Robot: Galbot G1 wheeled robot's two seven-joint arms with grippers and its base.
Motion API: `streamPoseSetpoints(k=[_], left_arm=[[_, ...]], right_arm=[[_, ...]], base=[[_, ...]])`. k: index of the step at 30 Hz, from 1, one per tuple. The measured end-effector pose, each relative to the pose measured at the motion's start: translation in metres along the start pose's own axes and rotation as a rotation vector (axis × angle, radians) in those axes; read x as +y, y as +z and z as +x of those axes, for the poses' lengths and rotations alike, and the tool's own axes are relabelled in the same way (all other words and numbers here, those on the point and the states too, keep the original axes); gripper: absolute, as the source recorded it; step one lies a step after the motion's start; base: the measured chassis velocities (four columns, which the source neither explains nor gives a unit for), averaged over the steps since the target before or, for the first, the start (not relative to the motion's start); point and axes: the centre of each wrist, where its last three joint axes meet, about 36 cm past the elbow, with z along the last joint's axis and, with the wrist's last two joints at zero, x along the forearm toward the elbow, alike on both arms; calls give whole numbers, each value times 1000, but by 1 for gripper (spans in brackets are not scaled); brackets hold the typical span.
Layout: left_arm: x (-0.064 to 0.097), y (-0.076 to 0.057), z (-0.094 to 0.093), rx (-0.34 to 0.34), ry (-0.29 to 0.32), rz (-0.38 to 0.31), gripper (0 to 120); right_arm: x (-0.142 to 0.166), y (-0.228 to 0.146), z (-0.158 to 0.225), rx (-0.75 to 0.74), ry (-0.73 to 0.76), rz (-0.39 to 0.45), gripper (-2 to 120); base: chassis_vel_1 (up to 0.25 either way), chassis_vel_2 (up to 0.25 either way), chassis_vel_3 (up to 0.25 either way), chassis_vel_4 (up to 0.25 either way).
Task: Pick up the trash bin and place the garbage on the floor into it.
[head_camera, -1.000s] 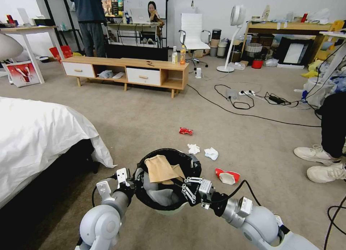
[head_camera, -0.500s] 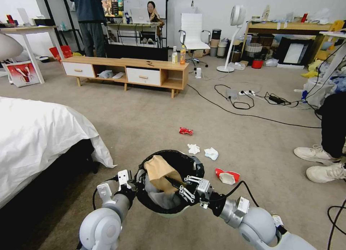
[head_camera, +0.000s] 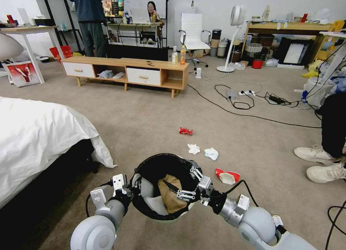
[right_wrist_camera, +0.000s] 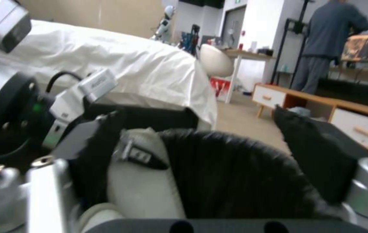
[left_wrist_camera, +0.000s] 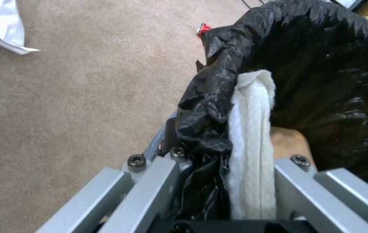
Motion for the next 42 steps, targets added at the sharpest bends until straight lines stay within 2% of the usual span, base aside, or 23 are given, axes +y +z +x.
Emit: streamPoseSetpoints(k=[3,10,11,12,14,17,19,23,26,27,30,31,33,34,36,42], left_arm=[[5,0,-3,2,-17,1,7],[8,-3,-1,-9,-31,5,7],[9,-4,0,-16,-34,7,7],[9,-4,0,-16,-34,7,7],[11,-7,3,-28,-43,10,7],[11,-8,4,-29,-44,11,7],[14,-12,8,-42,-51,10,7],[15,-13,9,-45,-53,11,7],[17,-14,11,-50,-56,11,7],[17,-14,11,-50,-56,11,7],[17,-16,11,-52,-54,8,7],[17,-16,11,-52,-54,8,7],[17,-17,11,-53,-54,7,7],[17,-17,11,-53,-54,7,7],[19,-17,10,-51,-56,7,7],[19,-16,7,-50,-63,17,7]], right_arm=[[-10,-16,-3,-44,14,43,99],[-28,-56,-8,-144,70,123,100],[-35,-73,-8,-184,127,150,100],[-35,-73,-8,-184,127,150,100],[-52,-103,0,-210,247,199,100],[-56,-108,3,-210,268,208,100],[-79,-130,25,-172,429,252,100],[-84,-141,38,-104,541,251,100],[-79,-159,54,105,796,169,100],[-79,-159,54,105,796,169,100],[-74,-158,71,349,996,69,100],[-74,-158,71,349,996,69,100],[-72,-149,88,526,1089,-20,100],[-72,-149,88,526,1089,-20,100],[-71,-139,102,656,1135,-105,100],[-72,-107,131,811,1178,-203,100]], base=[[0,0,0,0],[0,0,0,0],[0,0,0,0],[0,0,0,0],[0,0,0,0],[0,0,0,0],[0,0,0,0],[0,0,0,0],[0,0,0,0],[0,0,0,0],[0,0,0,0],[0,0,0,0],[0,0,0,0],[0,0,0,0],[0,0,0,0],[0,0,0,0]])
